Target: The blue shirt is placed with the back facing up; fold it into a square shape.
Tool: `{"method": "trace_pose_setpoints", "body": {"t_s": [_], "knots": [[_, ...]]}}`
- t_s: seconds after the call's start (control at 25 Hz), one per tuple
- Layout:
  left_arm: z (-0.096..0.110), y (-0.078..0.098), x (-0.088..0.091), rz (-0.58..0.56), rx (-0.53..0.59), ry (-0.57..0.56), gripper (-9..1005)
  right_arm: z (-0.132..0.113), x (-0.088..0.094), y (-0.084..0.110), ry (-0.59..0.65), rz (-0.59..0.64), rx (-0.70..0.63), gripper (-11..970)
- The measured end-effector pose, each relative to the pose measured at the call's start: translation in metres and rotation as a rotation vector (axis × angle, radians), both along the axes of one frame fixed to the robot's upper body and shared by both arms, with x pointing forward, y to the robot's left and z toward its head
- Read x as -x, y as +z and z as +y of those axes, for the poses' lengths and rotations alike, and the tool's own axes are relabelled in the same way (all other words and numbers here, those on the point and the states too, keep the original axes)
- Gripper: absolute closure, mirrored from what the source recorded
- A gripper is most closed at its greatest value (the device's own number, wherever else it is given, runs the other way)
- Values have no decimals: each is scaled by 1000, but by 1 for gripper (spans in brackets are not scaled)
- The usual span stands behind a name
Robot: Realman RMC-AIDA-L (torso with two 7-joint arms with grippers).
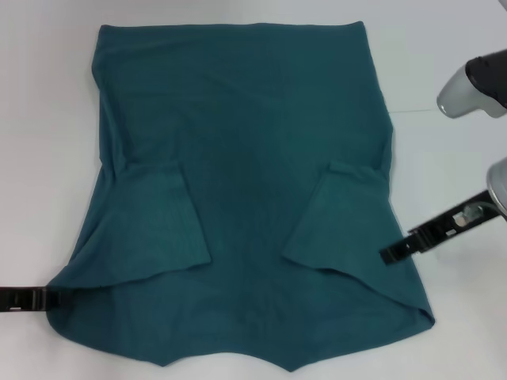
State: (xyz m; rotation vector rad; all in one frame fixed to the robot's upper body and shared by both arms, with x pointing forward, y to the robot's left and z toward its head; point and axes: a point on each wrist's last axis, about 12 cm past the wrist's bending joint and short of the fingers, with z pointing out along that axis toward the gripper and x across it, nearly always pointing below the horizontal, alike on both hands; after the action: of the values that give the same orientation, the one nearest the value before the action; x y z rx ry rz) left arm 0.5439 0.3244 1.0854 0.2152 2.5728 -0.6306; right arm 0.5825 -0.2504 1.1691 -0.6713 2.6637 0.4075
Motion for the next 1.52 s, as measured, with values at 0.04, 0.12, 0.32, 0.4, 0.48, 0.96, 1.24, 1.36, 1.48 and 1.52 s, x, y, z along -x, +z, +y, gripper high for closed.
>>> {"method": "trace_pose_setpoints", "body": {"t_s": [0.04, 0.12, 0.32, 0.4, 0.48, 0.96, 1.24, 1.36, 1.48, 1.52], "knots": [[0, 0, 0, -1, 0, -1, 727, -1, 2, 0, -11, 19, 4, 210], [1, 0, 0, -2, 0, -3, 820, -5, 6, 1, -39, 61, 4, 210], [0, 1, 0, -3, -1, -9, 910, -14, 14, -1, -110, 133, 27, 209], [0, 1, 0, -3, -1, -9, 931, -17, 17, -3, -131, 155, 42, 209], [0, 1, 0, -3, -1, -9, 953, -20, 20, -5, -145, 176, 58, 209], [-1, 0, 1, -5, -3, -14, 987, -18, 31, -16, -155, 232, 111, 214], [-2, -1, 2, -2, 0, -22, 988, -8, 31, -22, -145, 233, 146, 237], [-3, -1, 2, -1, 1, -23, 988, -6, 30, -25, -147, 231, 152, 263], [-3, -2, 2, -1, 1, -24, 986, -4, 30, -27, -148, 231, 156, 290], [-3, -2, 2, -1, 1, -24, 986, -4, 30, -29, -147, 233, 158, 290]]}}
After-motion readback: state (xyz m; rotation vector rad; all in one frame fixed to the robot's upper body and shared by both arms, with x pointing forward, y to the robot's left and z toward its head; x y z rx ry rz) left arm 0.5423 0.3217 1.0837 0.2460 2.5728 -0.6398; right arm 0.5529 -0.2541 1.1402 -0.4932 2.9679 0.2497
